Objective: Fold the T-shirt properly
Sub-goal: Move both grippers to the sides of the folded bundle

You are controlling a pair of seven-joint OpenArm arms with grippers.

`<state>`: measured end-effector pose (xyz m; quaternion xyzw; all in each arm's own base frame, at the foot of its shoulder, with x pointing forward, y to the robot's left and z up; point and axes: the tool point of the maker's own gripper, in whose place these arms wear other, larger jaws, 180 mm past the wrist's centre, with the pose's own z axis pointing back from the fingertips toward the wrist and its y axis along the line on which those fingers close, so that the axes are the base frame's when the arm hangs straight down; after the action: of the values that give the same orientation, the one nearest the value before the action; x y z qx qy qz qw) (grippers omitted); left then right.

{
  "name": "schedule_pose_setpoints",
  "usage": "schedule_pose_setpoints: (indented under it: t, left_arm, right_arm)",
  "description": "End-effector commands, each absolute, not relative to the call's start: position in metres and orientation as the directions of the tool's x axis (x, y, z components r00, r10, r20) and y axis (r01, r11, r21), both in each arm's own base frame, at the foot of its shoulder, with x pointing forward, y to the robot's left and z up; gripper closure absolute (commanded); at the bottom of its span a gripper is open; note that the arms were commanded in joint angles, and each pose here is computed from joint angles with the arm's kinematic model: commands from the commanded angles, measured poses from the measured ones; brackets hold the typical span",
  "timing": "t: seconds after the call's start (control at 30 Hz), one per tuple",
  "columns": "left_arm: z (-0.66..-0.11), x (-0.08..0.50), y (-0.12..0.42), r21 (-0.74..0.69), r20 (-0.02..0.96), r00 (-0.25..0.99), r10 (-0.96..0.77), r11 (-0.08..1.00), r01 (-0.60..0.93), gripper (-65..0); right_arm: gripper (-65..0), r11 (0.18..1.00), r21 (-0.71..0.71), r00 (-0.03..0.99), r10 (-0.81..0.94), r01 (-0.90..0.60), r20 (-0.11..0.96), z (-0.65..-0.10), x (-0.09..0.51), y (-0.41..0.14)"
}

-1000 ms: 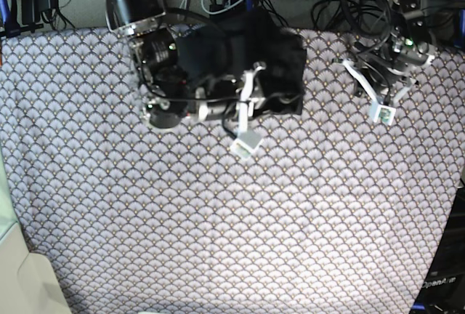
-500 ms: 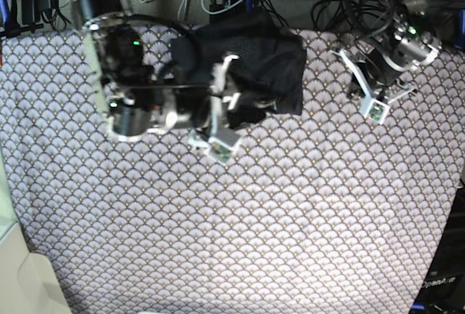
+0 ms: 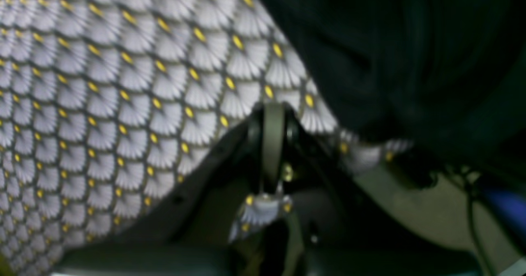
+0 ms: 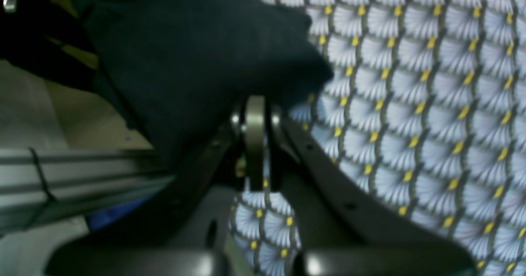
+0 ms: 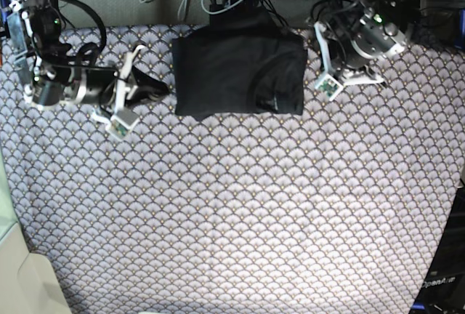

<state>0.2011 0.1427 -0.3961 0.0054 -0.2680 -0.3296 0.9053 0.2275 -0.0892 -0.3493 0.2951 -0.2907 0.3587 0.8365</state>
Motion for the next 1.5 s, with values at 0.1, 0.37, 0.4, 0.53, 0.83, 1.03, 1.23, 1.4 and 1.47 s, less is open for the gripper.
schedule_pose_setpoints:
  t: [0.1,0.37,0.4,0.53,0.83,1.03,1.23,1.4,1.47]
  left_arm:
    - [-0.395,0.193,0.151,0.218,0.449,0.605,-0.658,0.737,0.64,-0.4]
    - [-0.402,0.185,0.112,0.175,0.455,0.531,-0.715,0.656,0.734,-0.4]
    - [-0.405,0.183,0.106,0.162,0.454,0.526,-0.719,0.647,0.745,-0.4]
    - [-0.424,0.182,0.092,0.12,0.42,0.515,-0.747,0.609,0.784,-0.4]
    - [-0.424,0.214,0.083,0.122,0.449,0.533,-0.717,0.64,0.759,-0.4]
    - [-0.406,0.253,0.06,0.133,0.53,0.514,-0.674,0.665,0.735,-0.4]
    - [-0.409,0.293,0.033,0.08,0.568,0.53,-0.63,0.683,0.726,-0.4]
    - [-0.397,0.343,0.013,0.05,0.616,0.53,-0.583,0.701,0.712,-0.4]
    - [-0.386,0.361,0.005,0.024,0.664,0.531,-0.527,0.724,0.689,-0.4]
  right_arm:
    - [0.0,0.584,0.325,0.601,0.372,-0.744,0.707,-0.353,0.228,-0.093]
    - [0.0,0.582,0.356,0.614,0.335,-0.731,0.715,-0.356,0.226,-0.086]
    - [0.0,0.582,0.356,0.614,0.335,-0.731,0.715,-0.356,0.226,-0.086]
    - [0.0,0.582,0.357,0.614,0.334,-0.731,0.715,-0.356,0.226,-0.085]
    - [0.0,0.582,0.371,0.629,0.333,-0.723,0.703,-0.36,0.219,-0.086]
    - [0.0,0.582,0.391,0.647,0.33,-0.713,0.687,-0.366,0.209,-0.086]
    - [0.0,0.58,0.419,0.671,0.328,-0.698,0.664,-0.373,0.195,-0.084]
    - [0.0,0.578,0.444,0.694,0.331,-0.684,0.639,-0.379,0.18,-0.084]
    - [0.0,0.579,0.452,0.702,0.33,-0.679,0.631,-0.381,0.175,-0.084]
